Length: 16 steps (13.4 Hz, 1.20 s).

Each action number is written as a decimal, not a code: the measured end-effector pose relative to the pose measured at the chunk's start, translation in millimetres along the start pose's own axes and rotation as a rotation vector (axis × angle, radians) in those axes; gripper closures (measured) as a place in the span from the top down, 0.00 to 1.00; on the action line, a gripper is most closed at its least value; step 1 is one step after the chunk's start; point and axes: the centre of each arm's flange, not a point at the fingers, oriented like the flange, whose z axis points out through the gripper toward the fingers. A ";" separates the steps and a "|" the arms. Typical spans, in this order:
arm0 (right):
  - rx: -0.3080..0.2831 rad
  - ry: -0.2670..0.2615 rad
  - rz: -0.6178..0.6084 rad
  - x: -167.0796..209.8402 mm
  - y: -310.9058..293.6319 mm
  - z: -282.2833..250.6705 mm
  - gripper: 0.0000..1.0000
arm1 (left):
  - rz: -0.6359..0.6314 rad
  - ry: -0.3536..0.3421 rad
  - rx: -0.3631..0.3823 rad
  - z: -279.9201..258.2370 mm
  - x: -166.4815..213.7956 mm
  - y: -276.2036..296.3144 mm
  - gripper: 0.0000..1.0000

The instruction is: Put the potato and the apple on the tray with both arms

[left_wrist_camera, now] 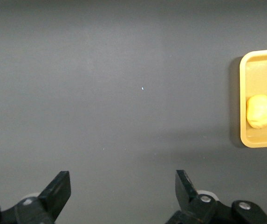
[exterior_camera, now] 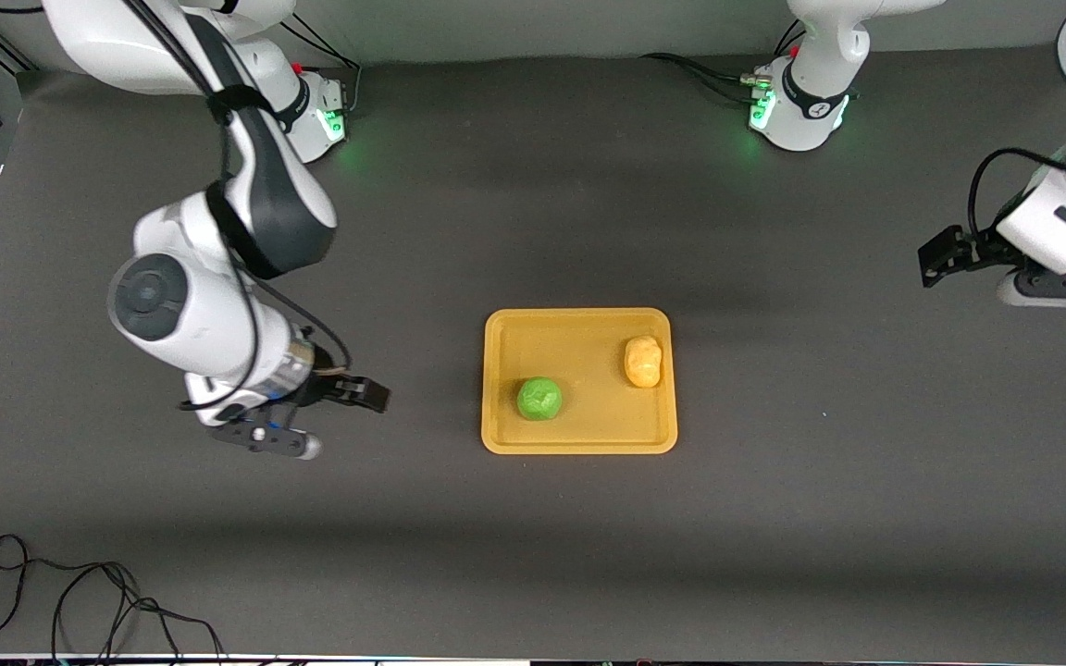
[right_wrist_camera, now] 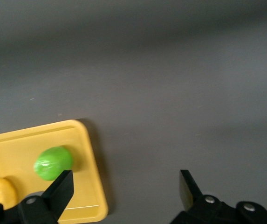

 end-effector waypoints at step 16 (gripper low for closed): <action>-0.091 -0.006 -0.031 -38.9 189.5 -150.9 1.00 | 0.002 -0.027 0.001 11.3 -6.3 1.2 1.00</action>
